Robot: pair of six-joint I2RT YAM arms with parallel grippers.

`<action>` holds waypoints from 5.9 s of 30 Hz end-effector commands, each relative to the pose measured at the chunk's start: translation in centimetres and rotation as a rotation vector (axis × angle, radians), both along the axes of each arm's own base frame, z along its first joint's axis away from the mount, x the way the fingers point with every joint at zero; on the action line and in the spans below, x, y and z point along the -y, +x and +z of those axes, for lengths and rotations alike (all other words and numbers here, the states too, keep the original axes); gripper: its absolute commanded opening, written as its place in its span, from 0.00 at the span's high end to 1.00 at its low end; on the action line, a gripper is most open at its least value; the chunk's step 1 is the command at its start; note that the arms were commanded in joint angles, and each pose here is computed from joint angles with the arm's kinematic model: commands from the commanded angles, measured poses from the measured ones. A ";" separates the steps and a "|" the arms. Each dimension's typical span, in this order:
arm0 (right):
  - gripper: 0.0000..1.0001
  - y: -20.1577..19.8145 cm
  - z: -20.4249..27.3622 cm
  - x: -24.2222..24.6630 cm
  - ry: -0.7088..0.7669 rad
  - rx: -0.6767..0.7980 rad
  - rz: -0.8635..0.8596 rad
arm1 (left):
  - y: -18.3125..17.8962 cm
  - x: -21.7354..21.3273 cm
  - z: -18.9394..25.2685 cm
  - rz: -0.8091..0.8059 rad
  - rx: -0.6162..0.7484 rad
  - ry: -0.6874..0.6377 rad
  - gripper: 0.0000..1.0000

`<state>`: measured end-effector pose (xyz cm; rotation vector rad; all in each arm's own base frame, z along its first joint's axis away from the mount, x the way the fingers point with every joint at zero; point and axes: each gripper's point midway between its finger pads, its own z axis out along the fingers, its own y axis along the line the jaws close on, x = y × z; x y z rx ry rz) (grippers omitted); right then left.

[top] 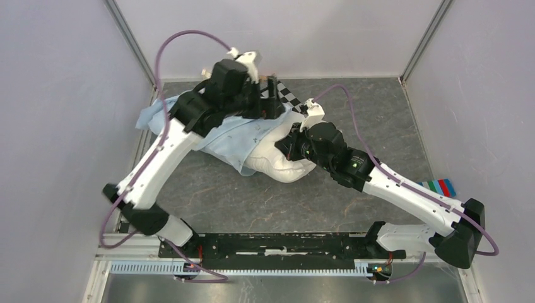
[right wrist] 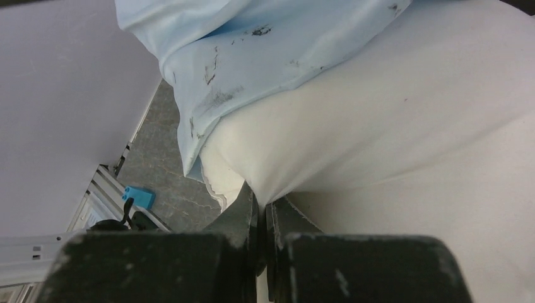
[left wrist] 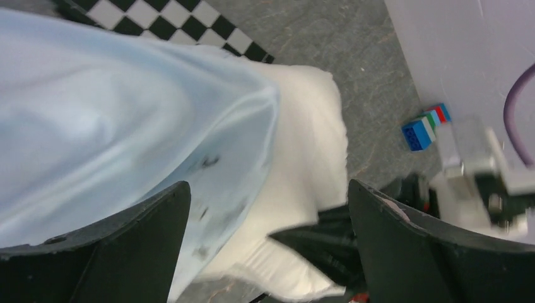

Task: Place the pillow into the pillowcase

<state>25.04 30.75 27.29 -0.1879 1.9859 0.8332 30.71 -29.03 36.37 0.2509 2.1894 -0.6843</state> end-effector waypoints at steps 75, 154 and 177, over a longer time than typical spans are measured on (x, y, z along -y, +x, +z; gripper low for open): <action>0.02 -0.1 3.7 5.7 -0.302 0.297 -0.103 | -1.4 0.1 -6.1 0.102 0.003 -0.122 0.98; 1.00 9.7 -9.2 3.7 -0.190 0.026 0.002 | -3.2 -12.6 -15.6 0.594 0.099 0.490 0.11; 1.00 8.4 -8.1 3.1 -0.131 0.043 -0.097 | -3.4 1.2 -6.2 0.098 0.000 0.151 0.98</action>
